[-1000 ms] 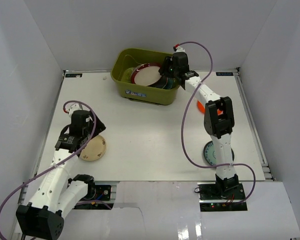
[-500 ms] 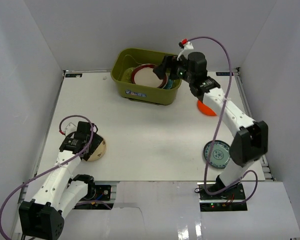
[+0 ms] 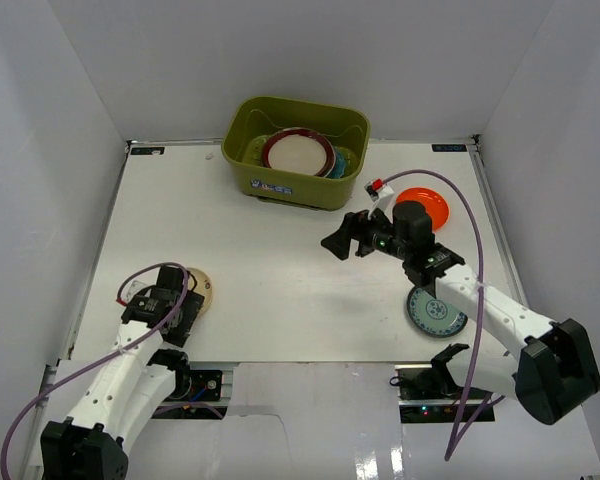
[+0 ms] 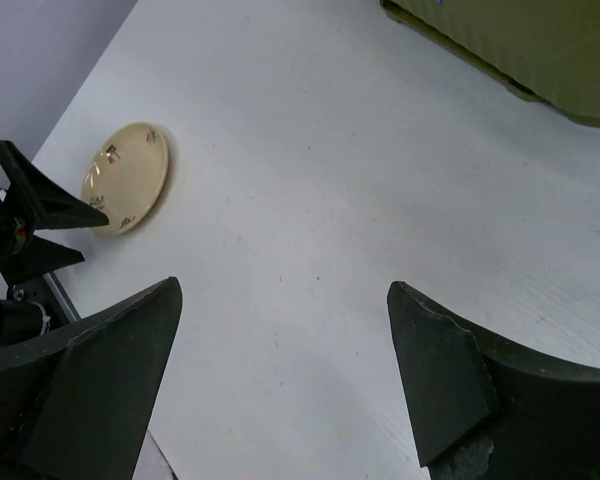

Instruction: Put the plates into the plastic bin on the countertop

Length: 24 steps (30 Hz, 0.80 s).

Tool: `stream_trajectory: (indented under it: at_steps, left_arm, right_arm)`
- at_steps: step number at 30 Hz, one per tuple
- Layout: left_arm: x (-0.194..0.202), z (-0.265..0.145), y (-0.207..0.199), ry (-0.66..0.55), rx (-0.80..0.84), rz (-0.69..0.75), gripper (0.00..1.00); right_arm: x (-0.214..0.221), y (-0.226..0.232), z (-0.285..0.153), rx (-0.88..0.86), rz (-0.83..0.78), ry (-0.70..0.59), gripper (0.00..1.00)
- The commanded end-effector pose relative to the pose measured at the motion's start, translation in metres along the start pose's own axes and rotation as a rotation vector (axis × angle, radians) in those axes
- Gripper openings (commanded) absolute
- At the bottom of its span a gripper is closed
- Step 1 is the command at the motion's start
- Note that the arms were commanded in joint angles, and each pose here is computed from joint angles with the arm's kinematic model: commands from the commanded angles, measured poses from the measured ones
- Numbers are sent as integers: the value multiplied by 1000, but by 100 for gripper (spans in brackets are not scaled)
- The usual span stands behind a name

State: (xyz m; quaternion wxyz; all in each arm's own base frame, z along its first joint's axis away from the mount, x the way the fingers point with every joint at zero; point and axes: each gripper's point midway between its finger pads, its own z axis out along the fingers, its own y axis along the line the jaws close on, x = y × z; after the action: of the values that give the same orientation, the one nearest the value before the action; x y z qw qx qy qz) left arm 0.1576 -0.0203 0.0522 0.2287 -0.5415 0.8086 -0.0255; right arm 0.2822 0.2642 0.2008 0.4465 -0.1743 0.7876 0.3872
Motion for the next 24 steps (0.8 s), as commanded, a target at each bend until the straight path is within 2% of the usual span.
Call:
stream_trajectory:
  at_steps: [1,5,11,13,14,16,20,22,23,24]
  left_arm:
    - [9,11,2,20,6,-144,83]
    - [-16,20,6,-129,-10,-150,79]
    - [-25,38,4,-202,-19,-162,78]
    - [-25,47,3,-212,-18,-147,62]
    - [-24,49,0,-212,-7,-140,48]
    - [-22,53,3,-206,-23,-118,33]
    - [-25,52,-13,-219,73,-94,13]
    - [-27,49,-21,-223,118,-42,0]
    - [-29,44,-28,-226,142,-31,0]
    - [-30,41,-33,-225,162,-8,0]
  right_arm:
    - [6,8,-19,-32,-67,-27,89]
    - [30,-6,-32,23,-57,-18,85]
    - [37,-11,-39,60,-31,-16,81]
    - [34,-14,-42,78,-21,-28,80]
    - [32,-19,-43,107,-20,-38,80]
    - [29,-33,-48,175,6,-49,80]
    - [19,-64,-57,271,85,-64,88]
    - [12,-90,-66,328,152,-90,90]
    - [10,-94,-68,323,199,-96,91]
    - [7,-117,-77,382,250,-119,92]
